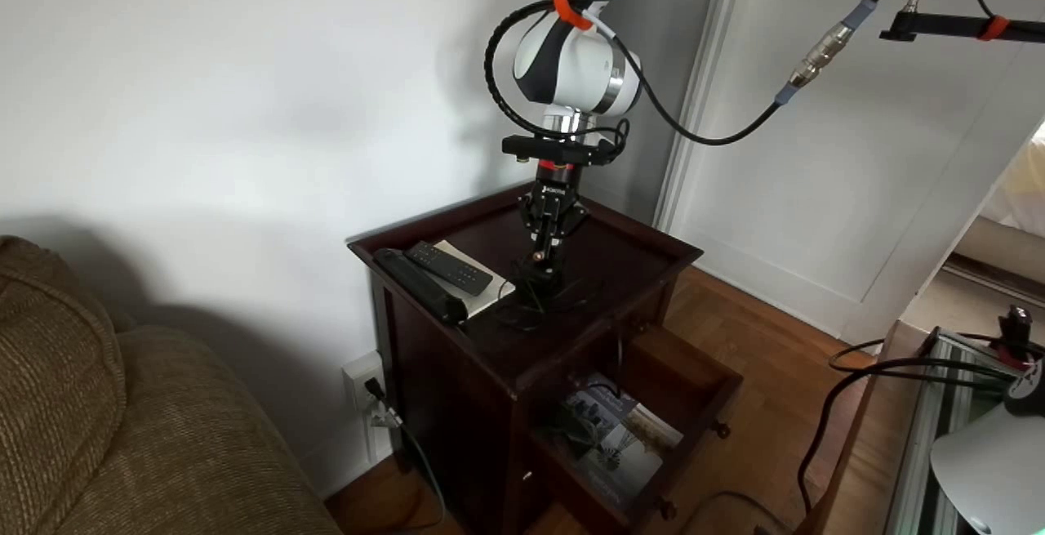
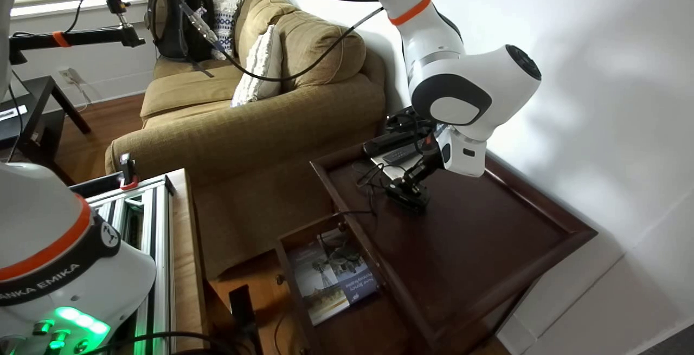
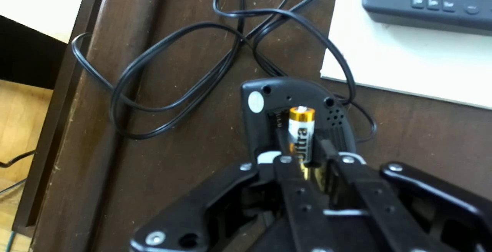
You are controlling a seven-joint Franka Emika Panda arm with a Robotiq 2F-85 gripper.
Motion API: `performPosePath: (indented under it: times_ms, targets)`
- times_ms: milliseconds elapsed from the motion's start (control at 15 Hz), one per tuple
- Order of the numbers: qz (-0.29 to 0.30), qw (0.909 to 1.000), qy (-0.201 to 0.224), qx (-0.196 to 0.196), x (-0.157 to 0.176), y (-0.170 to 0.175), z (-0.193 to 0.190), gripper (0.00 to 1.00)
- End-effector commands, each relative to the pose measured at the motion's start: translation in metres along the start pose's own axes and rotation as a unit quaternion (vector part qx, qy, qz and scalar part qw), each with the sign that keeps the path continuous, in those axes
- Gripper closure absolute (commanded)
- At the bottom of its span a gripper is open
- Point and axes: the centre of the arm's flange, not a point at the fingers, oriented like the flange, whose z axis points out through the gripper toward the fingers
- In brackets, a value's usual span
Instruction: Place the battery on top of the black object
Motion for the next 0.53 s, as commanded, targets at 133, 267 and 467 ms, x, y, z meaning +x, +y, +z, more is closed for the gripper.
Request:
performPosePath:
  times_ms: [133,267,467]
  targets:
    - [0.003,1.0000,-0.006,0.003,0.0037,-0.0032,0.0024,0.96]
    - [0.001,1.0000,-0.004,0.002,0.0042,-0.0030,0.0015,0.96]
    - [0.000,1.0000,-0.001,-0.001,0.0044,-0.0039,0.0011,0.96]
